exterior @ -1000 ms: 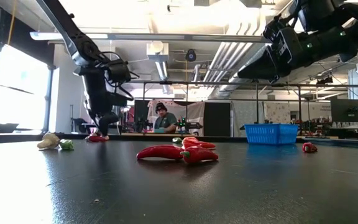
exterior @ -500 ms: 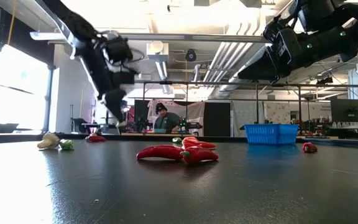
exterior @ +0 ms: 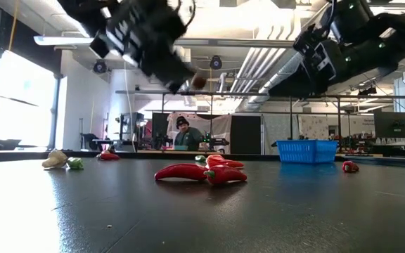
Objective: Sort produce into baskets
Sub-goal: Put the red mushroom into the green bin
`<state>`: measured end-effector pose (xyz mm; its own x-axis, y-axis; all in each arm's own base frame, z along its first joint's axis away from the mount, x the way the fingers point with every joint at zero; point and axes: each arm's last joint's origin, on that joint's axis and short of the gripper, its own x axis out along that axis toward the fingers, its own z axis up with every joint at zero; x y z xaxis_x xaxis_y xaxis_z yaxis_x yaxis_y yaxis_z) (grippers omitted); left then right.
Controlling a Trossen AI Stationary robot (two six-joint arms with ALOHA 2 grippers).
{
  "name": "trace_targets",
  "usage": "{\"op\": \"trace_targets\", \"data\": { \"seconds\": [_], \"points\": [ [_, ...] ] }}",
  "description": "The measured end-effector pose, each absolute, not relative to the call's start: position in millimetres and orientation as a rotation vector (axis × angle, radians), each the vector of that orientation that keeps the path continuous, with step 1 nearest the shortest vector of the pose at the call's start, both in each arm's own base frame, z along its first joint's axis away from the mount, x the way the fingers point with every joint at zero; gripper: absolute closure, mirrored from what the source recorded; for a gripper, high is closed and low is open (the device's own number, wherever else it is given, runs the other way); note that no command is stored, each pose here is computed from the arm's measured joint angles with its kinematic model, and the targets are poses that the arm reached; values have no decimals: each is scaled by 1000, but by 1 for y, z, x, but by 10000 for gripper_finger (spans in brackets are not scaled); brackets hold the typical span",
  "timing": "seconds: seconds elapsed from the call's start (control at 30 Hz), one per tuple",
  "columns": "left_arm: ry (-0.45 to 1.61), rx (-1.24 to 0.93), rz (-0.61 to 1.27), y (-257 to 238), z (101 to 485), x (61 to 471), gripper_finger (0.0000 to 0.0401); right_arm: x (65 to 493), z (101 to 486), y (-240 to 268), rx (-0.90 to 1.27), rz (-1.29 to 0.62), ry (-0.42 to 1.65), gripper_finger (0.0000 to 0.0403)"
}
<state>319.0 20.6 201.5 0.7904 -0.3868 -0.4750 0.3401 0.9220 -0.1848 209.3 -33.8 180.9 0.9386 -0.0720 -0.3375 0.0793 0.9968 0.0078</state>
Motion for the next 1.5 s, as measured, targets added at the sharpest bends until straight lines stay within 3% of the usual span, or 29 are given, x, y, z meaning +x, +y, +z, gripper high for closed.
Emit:
{"op": "trace_targets", "data": {
  "seconds": [0.3,0.47,0.7,0.83,1.5],
  "points": [
    [405,-45,-603,-33,220,381,400,206,178,-42,49,157,352,403],
    [382,-34,-624,-55,222,421,401,195,170,-41,122,268,469,403],
    [422,7,-618,-79,224,455,401,169,171,-27,231,285,638,403],
    [393,45,-605,-88,230,468,401,157,177,-21,216,274,654,403],
    [422,145,-463,-131,183,526,401,149,179,-20,136,163,683,403]
  ]
}}
